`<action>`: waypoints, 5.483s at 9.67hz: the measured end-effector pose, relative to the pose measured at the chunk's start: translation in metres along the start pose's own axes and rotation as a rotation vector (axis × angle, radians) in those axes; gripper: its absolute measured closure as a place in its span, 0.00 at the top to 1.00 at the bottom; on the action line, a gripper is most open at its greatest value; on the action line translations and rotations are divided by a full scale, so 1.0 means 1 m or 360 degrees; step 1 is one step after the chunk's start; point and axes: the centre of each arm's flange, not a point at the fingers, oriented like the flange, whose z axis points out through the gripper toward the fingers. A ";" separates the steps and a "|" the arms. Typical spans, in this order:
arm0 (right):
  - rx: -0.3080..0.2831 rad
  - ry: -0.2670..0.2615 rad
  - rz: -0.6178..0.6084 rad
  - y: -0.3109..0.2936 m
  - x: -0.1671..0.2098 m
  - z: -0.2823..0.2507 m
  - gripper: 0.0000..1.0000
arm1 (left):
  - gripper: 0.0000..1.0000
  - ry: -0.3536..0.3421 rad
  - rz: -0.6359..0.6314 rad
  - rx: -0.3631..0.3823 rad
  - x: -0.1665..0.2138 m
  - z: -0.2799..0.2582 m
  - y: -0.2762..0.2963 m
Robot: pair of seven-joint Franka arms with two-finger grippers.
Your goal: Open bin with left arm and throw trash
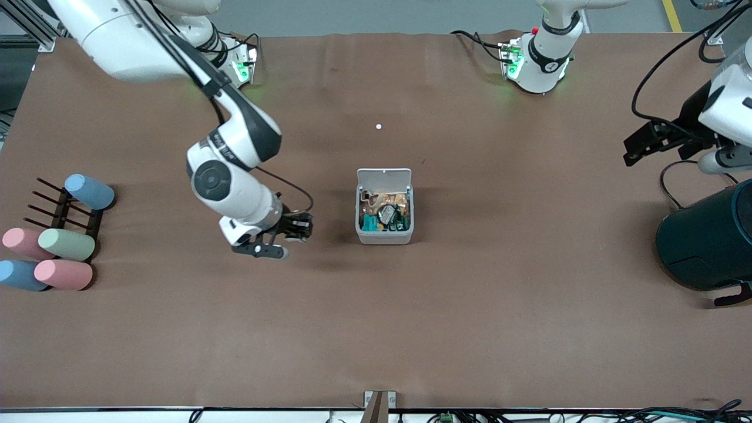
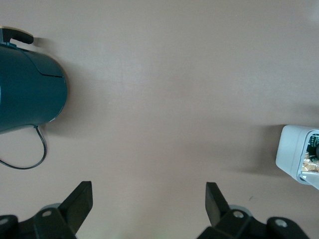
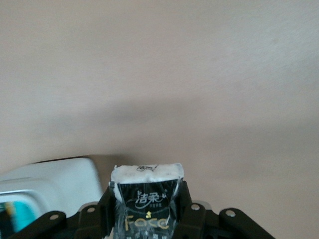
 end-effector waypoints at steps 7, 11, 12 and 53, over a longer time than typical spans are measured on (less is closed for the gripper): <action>0.0117 -0.0058 0.0124 -0.115 -0.062 0.020 0.52 | 1.00 0.0017 0.0083 -0.0007 -0.008 0.002 -0.001; 0.0092 -0.0095 0.0135 -0.116 -0.060 0.045 0.55 | 1.00 0.0037 0.0174 -0.0029 -0.007 -0.008 -0.021; 0.0093 -0.0093 0.0134 -0.116 -0.060 0.045 0.56 | 1.00 0.0038 0.0181 -0.0050 -0.008 -0.010 -0.021; -0.0348 -0.0087 -0.0254 0.271 0.012 -0.382 1.00 | 1.00 0.0013 0.0131 -0.0090 -0.003 -0.004 -0.035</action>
